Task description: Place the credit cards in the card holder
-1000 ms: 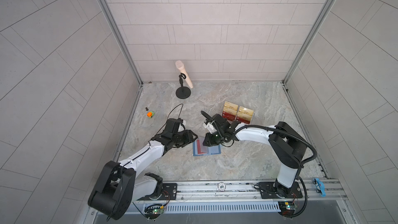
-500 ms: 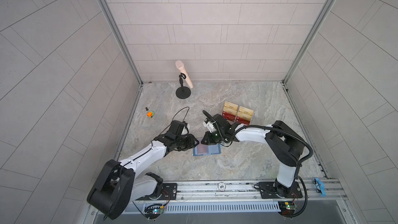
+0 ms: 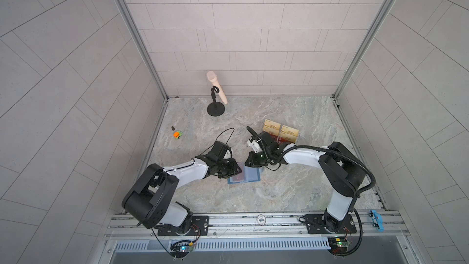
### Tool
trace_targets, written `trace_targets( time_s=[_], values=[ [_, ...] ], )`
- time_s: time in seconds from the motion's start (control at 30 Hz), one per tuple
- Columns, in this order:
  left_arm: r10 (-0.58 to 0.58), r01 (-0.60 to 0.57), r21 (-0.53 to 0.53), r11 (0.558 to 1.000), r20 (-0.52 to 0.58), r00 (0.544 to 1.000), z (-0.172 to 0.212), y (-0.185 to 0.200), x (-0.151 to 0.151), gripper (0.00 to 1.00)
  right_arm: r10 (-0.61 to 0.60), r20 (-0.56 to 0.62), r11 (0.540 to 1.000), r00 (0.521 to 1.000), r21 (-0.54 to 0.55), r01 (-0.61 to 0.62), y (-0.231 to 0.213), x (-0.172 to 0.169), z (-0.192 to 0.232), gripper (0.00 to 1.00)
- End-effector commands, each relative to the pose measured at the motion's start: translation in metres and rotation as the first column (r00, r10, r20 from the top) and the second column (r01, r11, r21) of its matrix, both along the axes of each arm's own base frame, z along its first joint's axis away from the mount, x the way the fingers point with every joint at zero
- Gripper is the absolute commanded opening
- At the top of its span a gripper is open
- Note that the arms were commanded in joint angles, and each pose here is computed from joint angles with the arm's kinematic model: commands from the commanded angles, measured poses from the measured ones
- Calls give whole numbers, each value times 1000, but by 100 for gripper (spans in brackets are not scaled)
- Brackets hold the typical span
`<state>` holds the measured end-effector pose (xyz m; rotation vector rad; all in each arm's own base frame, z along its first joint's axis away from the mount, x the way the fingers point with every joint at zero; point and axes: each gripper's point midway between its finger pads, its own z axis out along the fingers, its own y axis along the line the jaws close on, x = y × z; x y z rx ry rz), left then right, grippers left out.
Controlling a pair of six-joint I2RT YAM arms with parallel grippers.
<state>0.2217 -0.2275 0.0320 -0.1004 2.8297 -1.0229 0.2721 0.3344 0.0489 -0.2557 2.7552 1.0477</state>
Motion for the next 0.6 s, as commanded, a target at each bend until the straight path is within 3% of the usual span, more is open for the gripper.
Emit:
trace_targets(
  time_s=[0.0, 0.33, 0.57],
  values=[
    [-12, 12, 46, 999, 7, 1000, -2, 4, 2, 27, 5, 7, 1000, 1000, -9, -5, -3, -5, 0, 12],
    [-35, 37, 168, 985, -16, 999, -12, 24, -8, 27, 43, 3, 989, 999, -144, -42, -22, -10, -20, 11],
    [-57, 56, 112, 992, 14, 998, 6, 12, -1, 29, 55, 56, 991, 997, -121, -48, -17, -3, 5, 11]
  ],
)
